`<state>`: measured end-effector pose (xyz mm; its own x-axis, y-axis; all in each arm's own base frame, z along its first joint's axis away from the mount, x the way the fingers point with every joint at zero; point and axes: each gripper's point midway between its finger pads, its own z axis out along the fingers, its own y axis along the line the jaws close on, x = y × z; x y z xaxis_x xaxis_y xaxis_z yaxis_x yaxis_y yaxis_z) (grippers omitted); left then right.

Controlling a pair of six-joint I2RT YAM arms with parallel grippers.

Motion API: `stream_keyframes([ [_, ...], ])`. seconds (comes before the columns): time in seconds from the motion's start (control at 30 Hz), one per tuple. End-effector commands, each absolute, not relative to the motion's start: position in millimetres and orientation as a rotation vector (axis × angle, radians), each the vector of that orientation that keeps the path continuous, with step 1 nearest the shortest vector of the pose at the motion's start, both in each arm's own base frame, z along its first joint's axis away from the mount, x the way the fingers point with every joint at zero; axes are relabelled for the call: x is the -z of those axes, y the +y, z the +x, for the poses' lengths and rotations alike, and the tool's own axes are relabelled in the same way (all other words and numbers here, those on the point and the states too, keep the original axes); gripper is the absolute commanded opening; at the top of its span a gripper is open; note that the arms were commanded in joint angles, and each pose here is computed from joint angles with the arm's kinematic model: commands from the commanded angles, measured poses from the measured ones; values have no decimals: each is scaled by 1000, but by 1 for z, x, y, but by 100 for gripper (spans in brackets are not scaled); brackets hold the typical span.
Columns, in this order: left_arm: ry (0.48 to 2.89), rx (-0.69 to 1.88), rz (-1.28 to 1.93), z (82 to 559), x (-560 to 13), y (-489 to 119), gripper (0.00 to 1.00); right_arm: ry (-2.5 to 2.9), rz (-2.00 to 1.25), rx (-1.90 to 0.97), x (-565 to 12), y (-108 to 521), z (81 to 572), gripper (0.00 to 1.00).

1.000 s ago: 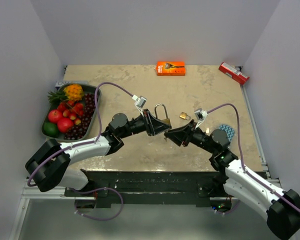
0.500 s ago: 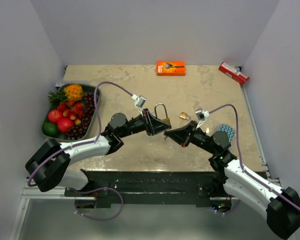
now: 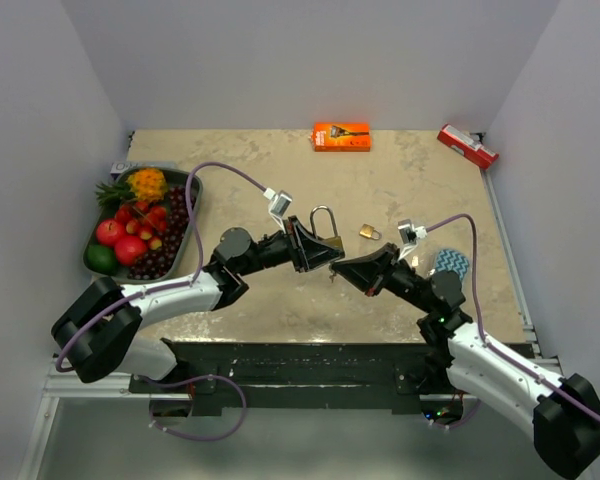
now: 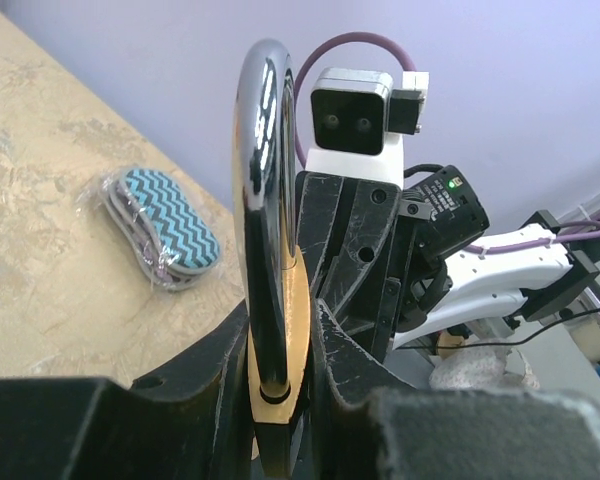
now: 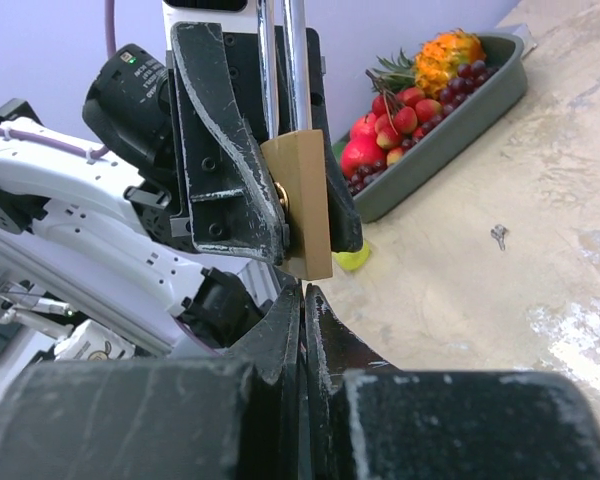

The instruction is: Unlock with the key

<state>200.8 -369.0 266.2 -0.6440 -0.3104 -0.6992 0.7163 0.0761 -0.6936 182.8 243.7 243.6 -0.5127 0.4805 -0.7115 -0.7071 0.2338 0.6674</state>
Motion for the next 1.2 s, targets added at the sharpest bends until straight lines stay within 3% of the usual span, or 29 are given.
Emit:
stream_keyframes([
  [0.0, 1339, 1779, 559, 167, -311, -372, 0, 1407, -142, -1460, -266, 235, 196, 0],
  [0.63, 1332, 1840, 695, 127, -287, -373, 0, 1321, -117, -1489, -292, 232, 198, 0],
  [1.17, 1055, 1880, 860, 94, -341, -360, 0, 1290, -63, -1677, -299, 230, 181, 0],
])
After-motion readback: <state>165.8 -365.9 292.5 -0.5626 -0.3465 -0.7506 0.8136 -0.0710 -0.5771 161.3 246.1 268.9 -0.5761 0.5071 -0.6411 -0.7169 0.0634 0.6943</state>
